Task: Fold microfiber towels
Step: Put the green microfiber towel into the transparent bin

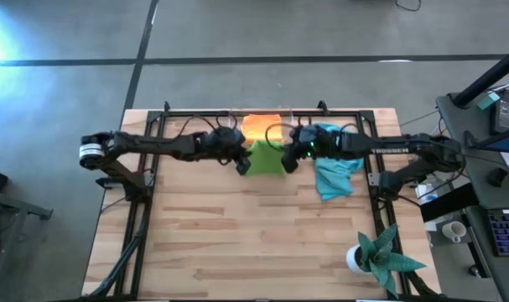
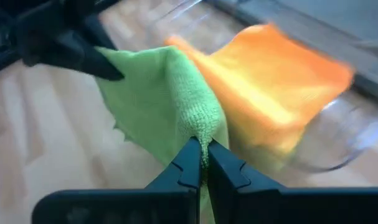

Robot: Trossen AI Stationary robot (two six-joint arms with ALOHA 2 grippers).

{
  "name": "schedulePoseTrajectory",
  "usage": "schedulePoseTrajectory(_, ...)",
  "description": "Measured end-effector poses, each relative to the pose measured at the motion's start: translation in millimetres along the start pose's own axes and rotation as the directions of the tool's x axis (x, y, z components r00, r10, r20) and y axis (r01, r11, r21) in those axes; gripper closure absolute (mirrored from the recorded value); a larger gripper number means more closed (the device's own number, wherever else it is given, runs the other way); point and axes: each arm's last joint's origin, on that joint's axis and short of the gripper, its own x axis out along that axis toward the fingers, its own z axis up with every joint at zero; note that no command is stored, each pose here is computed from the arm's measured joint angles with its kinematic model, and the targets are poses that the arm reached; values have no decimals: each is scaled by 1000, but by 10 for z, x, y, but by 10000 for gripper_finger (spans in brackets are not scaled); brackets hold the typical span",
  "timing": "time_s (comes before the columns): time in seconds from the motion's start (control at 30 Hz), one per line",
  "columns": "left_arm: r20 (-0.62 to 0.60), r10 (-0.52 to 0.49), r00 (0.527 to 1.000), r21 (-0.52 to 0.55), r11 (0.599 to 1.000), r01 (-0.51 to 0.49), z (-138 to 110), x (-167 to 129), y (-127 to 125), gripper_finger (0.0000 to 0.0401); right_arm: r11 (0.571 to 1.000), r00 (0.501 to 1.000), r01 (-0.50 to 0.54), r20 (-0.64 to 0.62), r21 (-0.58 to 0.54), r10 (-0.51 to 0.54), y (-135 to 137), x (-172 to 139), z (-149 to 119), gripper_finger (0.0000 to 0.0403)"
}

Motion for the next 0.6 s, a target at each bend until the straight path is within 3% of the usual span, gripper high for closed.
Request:
schedulePoseTrajectory(0.33,74,54,996,-51,997,-50,252,-42,195,393,994,996,88,22,-62,-86,-172,79,561,394)
schedulePoseTrajectory(0.6,112,86,990,-36,996,-82,468,-106,295,393,989,991,124,-42,-77,-128,-219,194,784,394)
